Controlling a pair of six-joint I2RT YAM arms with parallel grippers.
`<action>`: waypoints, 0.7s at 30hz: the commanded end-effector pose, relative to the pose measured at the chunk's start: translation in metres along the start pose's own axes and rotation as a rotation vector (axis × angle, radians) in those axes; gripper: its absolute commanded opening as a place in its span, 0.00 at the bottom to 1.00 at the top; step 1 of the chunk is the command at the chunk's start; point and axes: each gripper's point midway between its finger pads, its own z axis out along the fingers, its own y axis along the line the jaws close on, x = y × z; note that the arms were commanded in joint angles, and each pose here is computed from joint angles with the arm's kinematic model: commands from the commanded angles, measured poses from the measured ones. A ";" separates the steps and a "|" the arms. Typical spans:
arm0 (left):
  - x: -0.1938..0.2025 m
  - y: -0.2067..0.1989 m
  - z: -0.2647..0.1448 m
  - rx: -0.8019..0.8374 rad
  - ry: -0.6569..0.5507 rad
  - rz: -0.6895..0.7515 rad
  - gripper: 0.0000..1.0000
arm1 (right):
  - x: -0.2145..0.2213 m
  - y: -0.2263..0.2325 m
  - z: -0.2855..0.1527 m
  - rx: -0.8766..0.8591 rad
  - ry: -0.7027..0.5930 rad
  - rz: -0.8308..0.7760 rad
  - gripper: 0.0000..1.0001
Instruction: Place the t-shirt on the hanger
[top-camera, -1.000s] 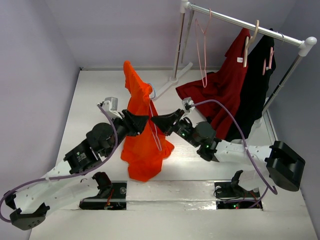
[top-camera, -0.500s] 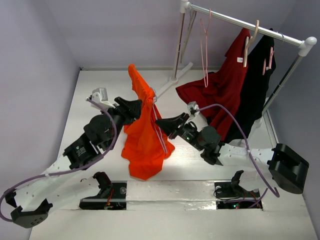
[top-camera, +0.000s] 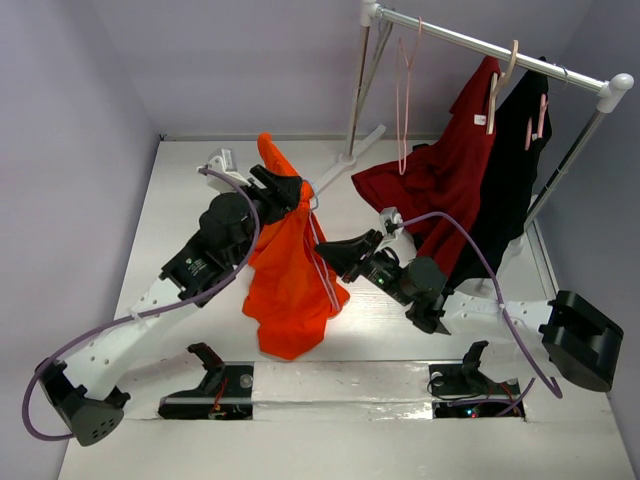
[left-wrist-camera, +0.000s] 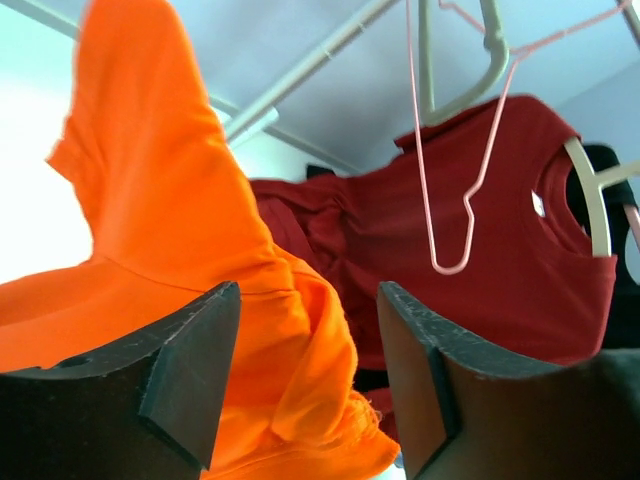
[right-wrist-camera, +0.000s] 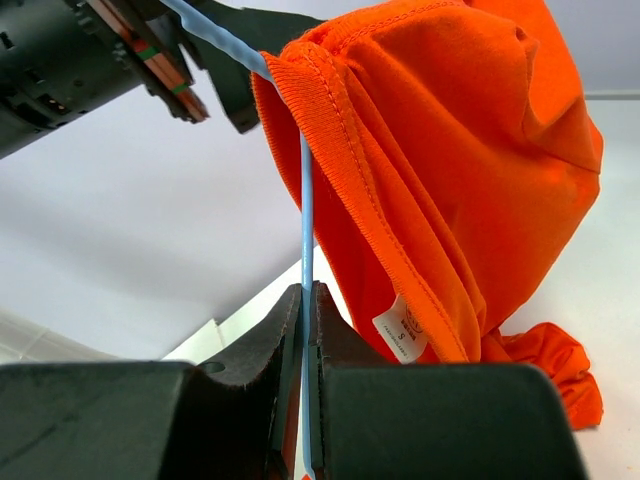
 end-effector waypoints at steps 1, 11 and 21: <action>-0.004 -0.020 0.006 0.079 0.002 -0.051 0.56 | -0.038 0.026 0.002 -0.092 -0.130 0.009 0.00; 0.015 -0.004 0.021 0.068 0.040 -0.067 0.51 | -0.033 0.028 0.009 -0.106 -0.108 0.009 0.00; 0.036 0.003 0.023 0.119 0.054 -0.129 0.26 | -0.022 0.022 0.015 -0.087 -0.079 0.012 0.00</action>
